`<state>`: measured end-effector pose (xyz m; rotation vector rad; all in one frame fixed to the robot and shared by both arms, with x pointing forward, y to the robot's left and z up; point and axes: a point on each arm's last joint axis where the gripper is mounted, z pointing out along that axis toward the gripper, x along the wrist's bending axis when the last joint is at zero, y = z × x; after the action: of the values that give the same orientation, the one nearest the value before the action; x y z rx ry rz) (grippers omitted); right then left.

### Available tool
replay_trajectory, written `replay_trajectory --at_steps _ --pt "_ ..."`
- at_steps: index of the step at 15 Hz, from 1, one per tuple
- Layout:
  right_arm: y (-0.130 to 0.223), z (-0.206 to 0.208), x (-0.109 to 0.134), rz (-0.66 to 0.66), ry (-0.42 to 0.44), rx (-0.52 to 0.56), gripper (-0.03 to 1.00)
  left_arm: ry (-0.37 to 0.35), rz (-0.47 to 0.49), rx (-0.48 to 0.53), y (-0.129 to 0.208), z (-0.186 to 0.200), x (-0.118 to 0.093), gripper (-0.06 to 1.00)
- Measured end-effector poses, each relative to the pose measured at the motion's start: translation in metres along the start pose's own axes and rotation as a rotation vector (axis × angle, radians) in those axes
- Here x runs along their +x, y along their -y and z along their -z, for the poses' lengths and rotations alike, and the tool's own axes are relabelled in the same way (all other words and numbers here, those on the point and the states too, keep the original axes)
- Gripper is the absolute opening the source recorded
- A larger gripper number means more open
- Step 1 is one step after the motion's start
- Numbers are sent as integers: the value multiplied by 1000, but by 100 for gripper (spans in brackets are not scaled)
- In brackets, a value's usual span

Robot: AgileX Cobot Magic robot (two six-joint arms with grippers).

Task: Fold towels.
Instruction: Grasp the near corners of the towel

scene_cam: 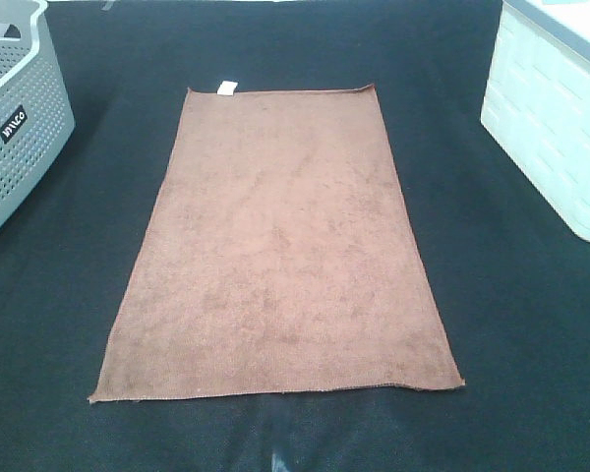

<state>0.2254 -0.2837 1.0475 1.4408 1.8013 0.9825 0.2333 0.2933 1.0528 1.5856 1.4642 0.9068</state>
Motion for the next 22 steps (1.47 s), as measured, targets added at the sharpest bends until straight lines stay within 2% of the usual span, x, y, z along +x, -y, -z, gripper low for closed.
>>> replay_trajectory --at_steps 22 --pt "0 0 0 0 0 0 77 0 0 0 0 0 0 64"
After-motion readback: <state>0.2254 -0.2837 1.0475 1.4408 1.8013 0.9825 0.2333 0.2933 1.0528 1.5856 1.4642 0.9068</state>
